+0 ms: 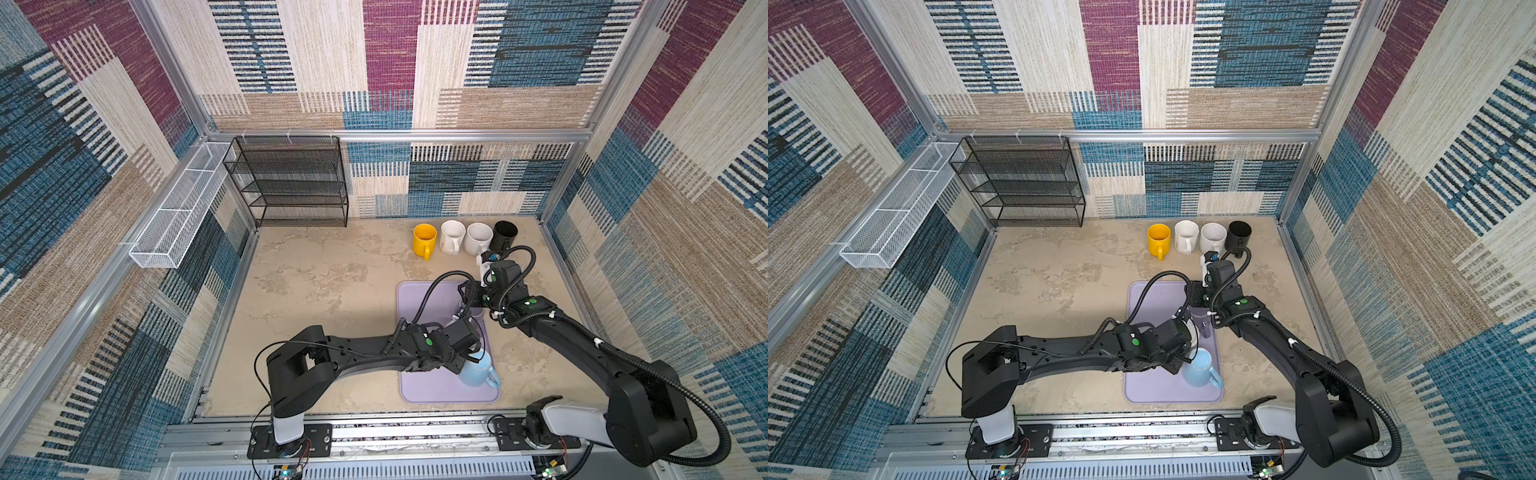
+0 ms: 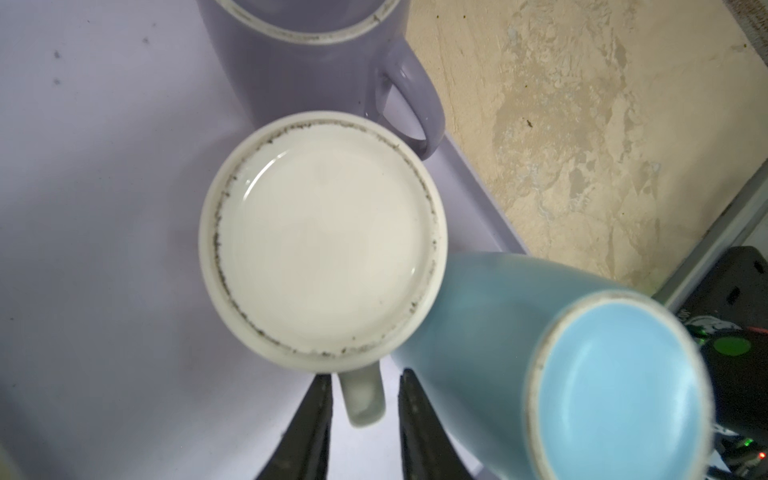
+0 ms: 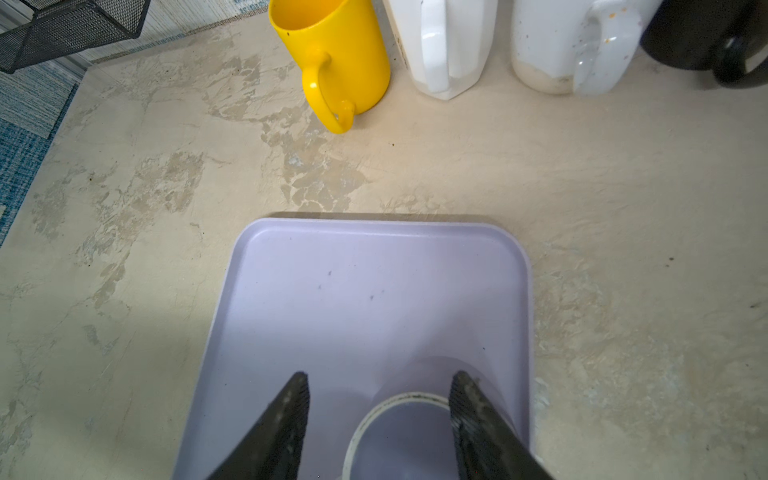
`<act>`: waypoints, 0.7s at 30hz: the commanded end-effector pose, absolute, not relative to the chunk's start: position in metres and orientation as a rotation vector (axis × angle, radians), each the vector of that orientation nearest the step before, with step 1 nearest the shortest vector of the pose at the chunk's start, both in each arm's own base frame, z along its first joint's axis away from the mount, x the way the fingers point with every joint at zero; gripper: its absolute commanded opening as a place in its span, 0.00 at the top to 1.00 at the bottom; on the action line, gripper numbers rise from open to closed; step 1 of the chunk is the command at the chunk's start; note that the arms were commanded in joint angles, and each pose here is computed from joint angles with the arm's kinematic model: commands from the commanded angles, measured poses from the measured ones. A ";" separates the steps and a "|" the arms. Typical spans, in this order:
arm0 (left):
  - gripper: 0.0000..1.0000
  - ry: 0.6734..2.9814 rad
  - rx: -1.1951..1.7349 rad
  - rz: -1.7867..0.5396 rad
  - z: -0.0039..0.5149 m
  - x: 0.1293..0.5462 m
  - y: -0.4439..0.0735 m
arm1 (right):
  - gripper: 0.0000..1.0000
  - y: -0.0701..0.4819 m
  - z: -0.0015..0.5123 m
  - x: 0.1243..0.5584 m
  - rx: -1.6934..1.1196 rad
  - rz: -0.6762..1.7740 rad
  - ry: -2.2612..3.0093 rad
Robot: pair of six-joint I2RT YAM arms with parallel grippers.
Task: Turn the mug right side up
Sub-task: 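Reach the left gripper to the upside-down white mug while the right gripper hovers, then lower the left gripper and close it on the white mug's handle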
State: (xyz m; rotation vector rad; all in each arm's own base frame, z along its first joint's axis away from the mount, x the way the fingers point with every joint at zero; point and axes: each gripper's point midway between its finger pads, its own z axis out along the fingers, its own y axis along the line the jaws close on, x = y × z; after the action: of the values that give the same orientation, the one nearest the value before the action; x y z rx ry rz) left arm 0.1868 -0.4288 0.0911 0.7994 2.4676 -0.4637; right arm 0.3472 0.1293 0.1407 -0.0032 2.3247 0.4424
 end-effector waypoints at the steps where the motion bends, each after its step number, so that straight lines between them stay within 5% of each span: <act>1: 0.70 2.474 0.789 -0.419 0.088 0.190 -0.425 | 0.43 0.130 0.148 0.352 -0.010 0.446 2.289; 21: 0.74 2.474 0.819 -0.278 0.077 0.200 -0.417 | 0.44 0.129 0.149 0.348 -0.008 0.449 2.289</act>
State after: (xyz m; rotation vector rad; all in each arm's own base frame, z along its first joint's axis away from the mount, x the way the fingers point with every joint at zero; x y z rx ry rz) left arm 0.1959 -0.4201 0.0766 0.7982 2.4903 -0.3254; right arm 0.3455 0.1278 0.1426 -0.0047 2.3177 0.4415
